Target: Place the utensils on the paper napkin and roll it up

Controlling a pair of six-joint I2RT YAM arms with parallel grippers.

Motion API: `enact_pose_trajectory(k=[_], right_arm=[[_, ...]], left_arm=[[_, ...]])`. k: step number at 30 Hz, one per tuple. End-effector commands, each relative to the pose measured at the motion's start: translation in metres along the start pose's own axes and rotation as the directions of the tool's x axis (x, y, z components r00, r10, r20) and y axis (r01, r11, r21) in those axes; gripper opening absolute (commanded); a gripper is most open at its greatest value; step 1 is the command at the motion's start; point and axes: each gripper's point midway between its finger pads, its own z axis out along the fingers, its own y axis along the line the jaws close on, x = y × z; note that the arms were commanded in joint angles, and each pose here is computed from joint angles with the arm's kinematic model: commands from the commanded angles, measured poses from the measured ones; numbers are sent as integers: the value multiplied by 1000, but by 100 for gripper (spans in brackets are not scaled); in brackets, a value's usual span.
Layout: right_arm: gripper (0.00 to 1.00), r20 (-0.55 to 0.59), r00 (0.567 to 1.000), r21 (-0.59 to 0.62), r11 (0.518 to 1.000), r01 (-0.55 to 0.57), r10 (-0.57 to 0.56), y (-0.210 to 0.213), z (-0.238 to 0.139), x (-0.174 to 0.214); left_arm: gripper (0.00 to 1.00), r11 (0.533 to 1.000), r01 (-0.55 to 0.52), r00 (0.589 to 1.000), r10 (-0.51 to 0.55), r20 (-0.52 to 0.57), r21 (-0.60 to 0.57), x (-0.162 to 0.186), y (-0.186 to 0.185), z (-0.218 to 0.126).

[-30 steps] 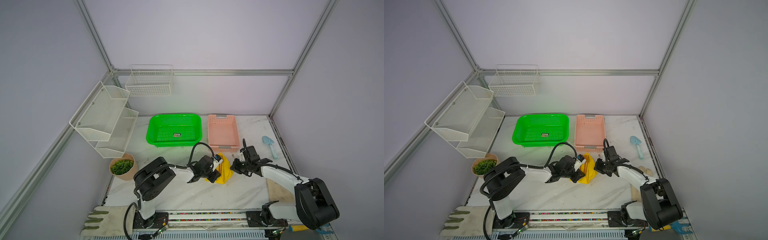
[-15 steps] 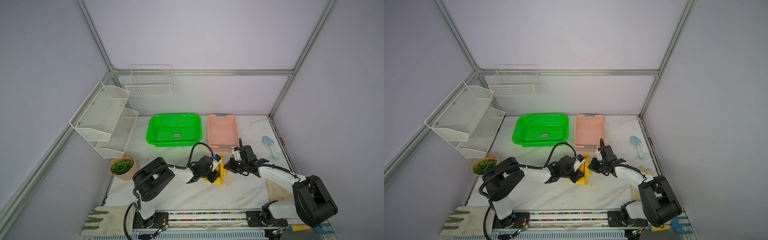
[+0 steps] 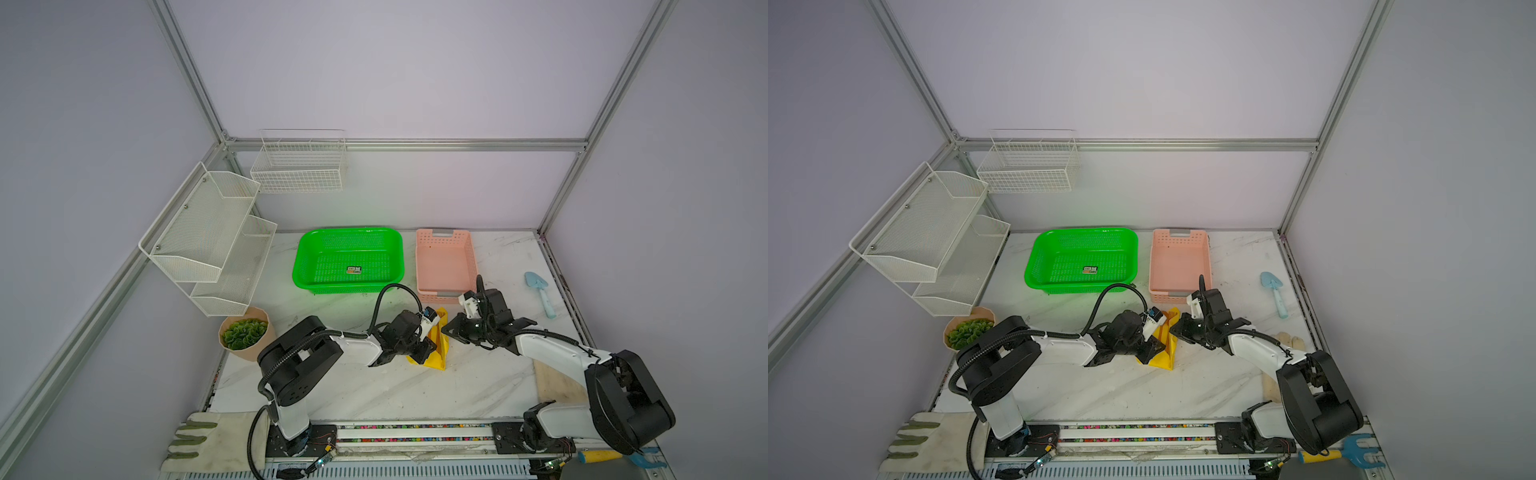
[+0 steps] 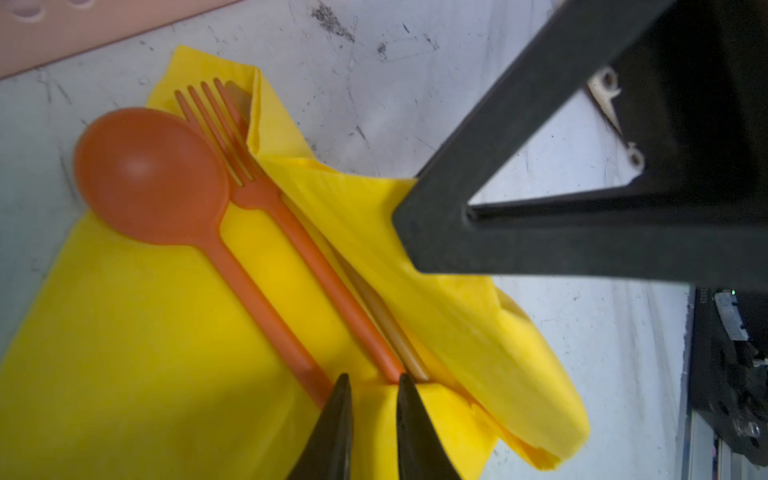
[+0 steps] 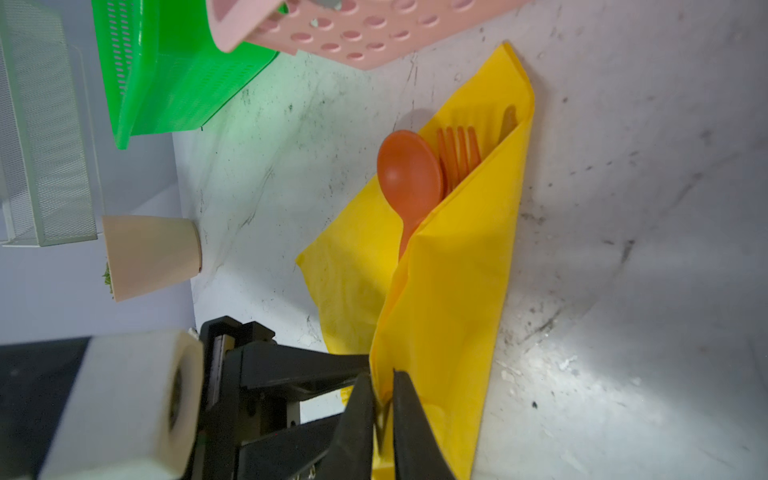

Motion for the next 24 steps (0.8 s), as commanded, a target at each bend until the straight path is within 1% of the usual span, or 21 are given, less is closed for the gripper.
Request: enact_pose_trajectory(k=[1,5,9,15,22,24], right_arm=[[15,-20,1000,-32,999,-13,13,4,4,4],[15,-62,997,-19,999,-35,34,-4,15,11],[15,-67,997,-29,999,-39,37,-2,20,11],[15,-81,996,-35,999,-34,31,0,28,12],[24,-97,995,-40,999,-33,29,0,32,14],[30,-101,994,-45,998,-35,30,1,33,15]], left_arm=[[21,1000,5,999,-5,49,1,-8,2,-11],[21,1000,12,998,-12,54,1,-7,4,-11],[21,1000,16,998,-15,59,-1,-7,5,-13],[22,999,31,996,-30,85,-11,-13,9,-25],[24,998,51,993,-48,106,-21,-18,18,-37],[26,998,54,992,-52,112,-10,-18,16,-40]])
